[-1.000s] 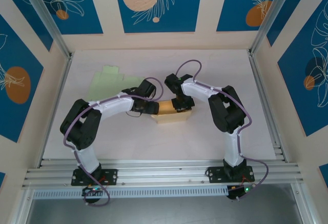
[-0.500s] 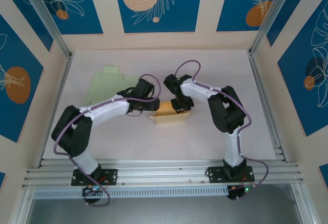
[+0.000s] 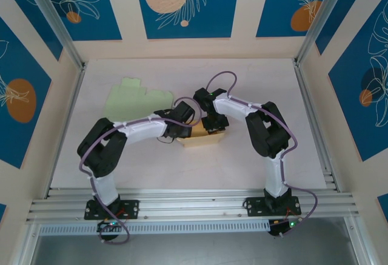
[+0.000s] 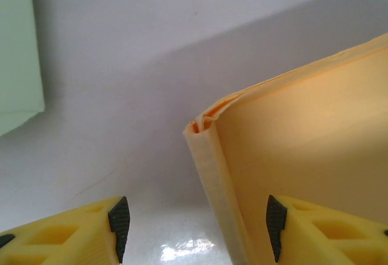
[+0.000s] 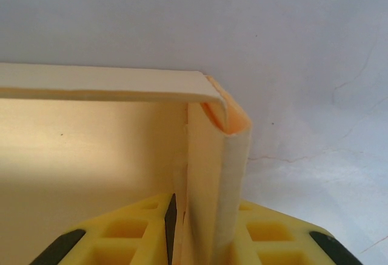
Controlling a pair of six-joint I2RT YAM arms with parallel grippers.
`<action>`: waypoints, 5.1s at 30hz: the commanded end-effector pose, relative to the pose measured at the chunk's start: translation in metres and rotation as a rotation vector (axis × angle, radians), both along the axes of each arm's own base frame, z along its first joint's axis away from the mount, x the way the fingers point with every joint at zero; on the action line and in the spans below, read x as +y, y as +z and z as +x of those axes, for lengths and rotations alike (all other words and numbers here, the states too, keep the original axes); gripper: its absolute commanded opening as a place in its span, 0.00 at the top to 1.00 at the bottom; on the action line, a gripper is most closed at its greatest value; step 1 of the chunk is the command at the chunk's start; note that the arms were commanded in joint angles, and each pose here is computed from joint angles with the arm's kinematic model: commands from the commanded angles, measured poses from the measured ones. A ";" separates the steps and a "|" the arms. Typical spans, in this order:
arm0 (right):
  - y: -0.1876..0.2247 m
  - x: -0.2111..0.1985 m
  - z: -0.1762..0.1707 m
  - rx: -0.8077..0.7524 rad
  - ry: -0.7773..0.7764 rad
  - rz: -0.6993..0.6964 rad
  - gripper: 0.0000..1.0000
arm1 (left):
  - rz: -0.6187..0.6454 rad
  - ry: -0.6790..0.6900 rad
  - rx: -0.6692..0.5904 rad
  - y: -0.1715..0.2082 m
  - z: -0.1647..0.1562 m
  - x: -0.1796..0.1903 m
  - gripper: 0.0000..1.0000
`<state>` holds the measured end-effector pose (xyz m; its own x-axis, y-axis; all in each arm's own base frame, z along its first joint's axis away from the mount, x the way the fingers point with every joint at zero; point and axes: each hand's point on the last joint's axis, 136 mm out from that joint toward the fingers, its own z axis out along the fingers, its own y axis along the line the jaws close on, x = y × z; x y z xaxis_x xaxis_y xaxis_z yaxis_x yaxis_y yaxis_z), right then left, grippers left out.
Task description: Fold the paper box
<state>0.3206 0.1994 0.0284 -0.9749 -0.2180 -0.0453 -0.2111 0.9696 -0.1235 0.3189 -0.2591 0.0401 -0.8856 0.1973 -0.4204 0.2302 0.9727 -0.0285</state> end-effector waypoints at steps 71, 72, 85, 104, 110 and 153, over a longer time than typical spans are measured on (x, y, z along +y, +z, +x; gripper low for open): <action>0.206 -0.018 0.023 -0.522 0.004 0.234 0.45 | -0.081 -0.030 -0.153 0.047 0.088 0.041 0.56; 0.205 -0.031 0.008 -0.532 -0.043 0.236 0.47 | -0.079 -0.040 -0.149 0.044 0.090 0.038 0.58; 0.090 -0.031 -0.135 -0.231 -0.339 0.628 0.68 | -0.098 -0.100 -0.050 0.009 0.084 0.022 0.65; 0.027 0.020 -0.081 -0.152 -0.418 0.823 0.69 | -0.232 -0.064 0.061 -0.010 0.023 0.019 0.65; 0.031 0.022 -0.039 -0.165 -0.396 0.857 0.67 | -0.316 -0.030 0.080 -0.013 -0.003 0.007 0.66; 0.141 -0.130 -0.067 -0.442 -0.526 0.551 0.56 | -0.318 -0.770 -0.532 0.147 0.079 -0.038 0.37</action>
<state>0.2759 0.0683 0.1780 -0.7837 0.4241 -0.4538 0.2089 0.8681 0.4503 0.3981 -0.2780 0.1764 -0.3607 0.3961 -0.8444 0.7532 0.6577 -0.0132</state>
